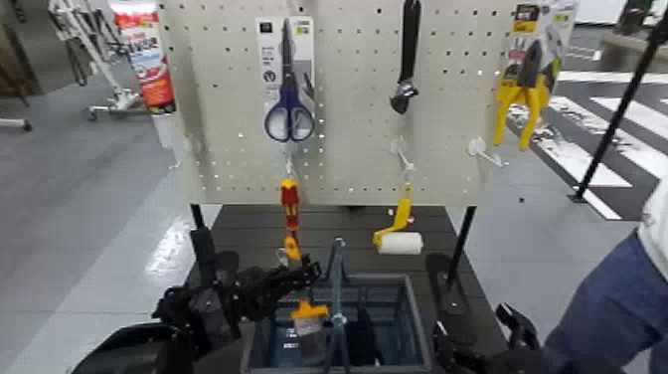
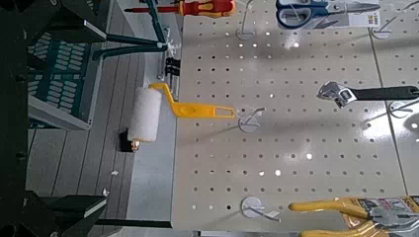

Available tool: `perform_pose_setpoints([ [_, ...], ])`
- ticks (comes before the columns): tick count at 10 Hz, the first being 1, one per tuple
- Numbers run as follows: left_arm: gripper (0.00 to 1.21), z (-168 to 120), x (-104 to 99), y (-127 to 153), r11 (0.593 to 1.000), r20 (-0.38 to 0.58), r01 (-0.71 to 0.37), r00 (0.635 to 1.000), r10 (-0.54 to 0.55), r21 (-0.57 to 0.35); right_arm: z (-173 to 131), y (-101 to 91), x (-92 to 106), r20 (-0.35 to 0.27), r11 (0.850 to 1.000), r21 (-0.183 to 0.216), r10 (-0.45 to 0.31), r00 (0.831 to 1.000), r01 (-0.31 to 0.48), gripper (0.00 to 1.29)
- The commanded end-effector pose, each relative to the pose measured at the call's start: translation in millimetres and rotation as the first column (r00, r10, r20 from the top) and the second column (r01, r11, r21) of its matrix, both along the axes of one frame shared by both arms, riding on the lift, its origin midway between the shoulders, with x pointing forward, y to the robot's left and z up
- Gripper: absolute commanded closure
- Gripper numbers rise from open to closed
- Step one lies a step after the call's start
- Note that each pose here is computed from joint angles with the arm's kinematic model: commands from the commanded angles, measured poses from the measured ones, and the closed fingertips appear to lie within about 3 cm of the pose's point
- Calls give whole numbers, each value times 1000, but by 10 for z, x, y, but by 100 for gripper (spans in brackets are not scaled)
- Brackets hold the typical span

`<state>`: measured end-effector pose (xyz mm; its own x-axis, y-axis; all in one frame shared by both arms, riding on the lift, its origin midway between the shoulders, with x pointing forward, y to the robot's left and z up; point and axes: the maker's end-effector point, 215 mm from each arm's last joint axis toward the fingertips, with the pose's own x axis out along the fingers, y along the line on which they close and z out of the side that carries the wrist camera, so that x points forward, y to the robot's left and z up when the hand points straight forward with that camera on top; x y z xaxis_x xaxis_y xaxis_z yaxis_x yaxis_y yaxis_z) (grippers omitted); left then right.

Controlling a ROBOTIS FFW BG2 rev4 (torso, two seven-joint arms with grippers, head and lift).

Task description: Put the yellow paint brush into the crate.

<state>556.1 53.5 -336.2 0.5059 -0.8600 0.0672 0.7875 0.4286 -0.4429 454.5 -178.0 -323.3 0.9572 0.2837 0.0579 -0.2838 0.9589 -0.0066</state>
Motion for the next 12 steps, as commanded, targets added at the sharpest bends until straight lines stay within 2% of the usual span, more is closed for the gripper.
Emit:
perform_pose_setpoints([
  [1,0,-14,-4,-2,1000,0,2,1000,-2,8,5,-1,0,2,1000,-2,0,1000,0,14],
  [8,0,12,-9,-8,999,25,-8,1000,7,33,16,-41,-12,5,1000,-5,-5,1000,5,14],
  [10,0,-21,-77,61,994,55,-67,997,63,91,25,-56,-19,8,1000,-6,-8,1000,8,14],
  [12,0,-96,-181,286,959,109,-215,974,197,183,55,-92,-34,17,1000,-5,-21,1000,21,13],
])
